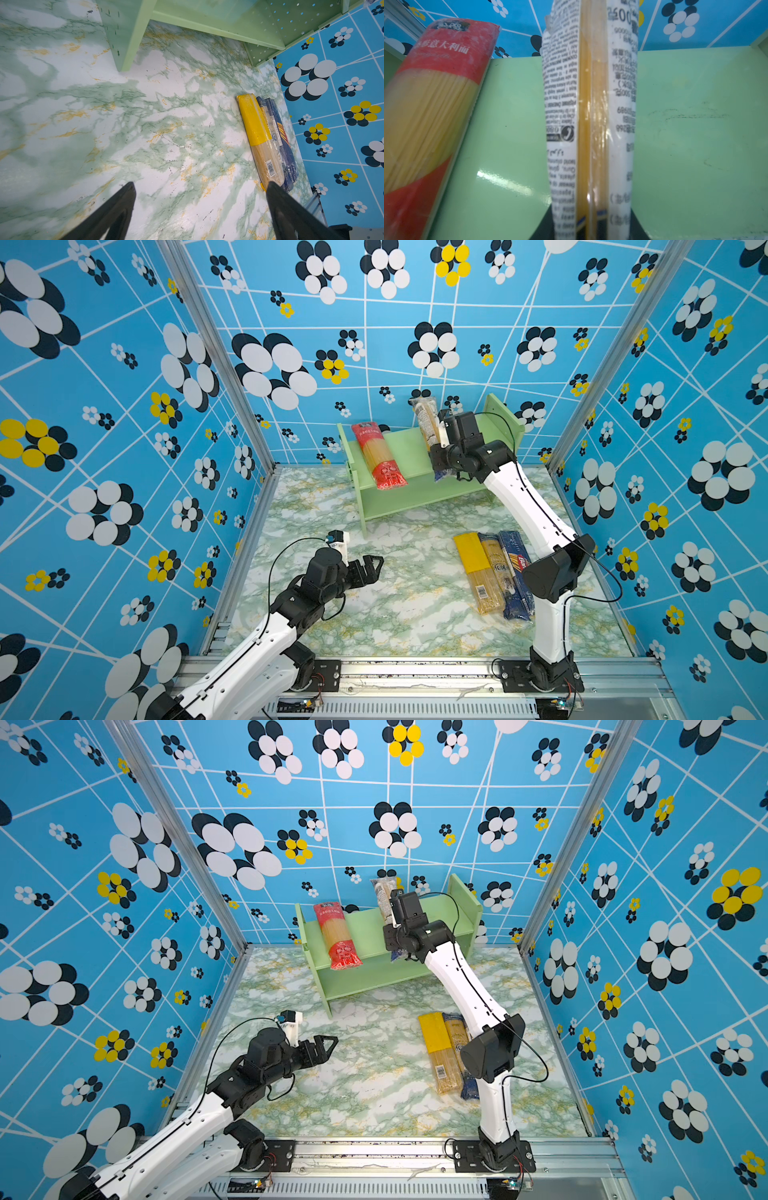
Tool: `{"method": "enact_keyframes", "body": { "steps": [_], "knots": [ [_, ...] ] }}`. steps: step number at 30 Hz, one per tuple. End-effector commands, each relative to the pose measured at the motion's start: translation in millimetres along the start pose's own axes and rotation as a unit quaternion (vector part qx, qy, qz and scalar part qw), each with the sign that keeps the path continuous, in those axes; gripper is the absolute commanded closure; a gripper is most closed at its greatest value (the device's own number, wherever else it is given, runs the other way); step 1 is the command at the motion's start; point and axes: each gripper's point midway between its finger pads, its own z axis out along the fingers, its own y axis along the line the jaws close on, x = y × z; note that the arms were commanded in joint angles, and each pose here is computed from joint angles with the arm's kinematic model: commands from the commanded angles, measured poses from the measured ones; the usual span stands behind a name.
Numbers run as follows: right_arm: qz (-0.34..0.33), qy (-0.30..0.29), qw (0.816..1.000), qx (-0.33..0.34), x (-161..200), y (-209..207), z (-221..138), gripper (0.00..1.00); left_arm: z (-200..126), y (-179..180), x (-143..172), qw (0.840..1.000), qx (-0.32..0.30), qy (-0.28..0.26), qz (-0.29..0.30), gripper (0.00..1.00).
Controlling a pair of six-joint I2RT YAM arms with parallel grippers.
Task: Arrange pasta packages on shelves
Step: Place the pasta bag on the shelf.
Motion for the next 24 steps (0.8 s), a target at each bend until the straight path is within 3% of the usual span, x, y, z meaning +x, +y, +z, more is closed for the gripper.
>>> {"method": "enact_keyframes", "body": {
  "steps": [1,24],
  "knots": [
    [0.031,-0.109,0.993,-0.014,-62,0,-24,1.00,-4,-9,-12,1.000,0.011,-0.017,0.003,0.01],
    [0.014,-0.071,0.997,-0.013,-41,3,-3,1.00,-5,-9,-12,1.000,0.010,-0.018,0.001,0.01]
  ]
}}
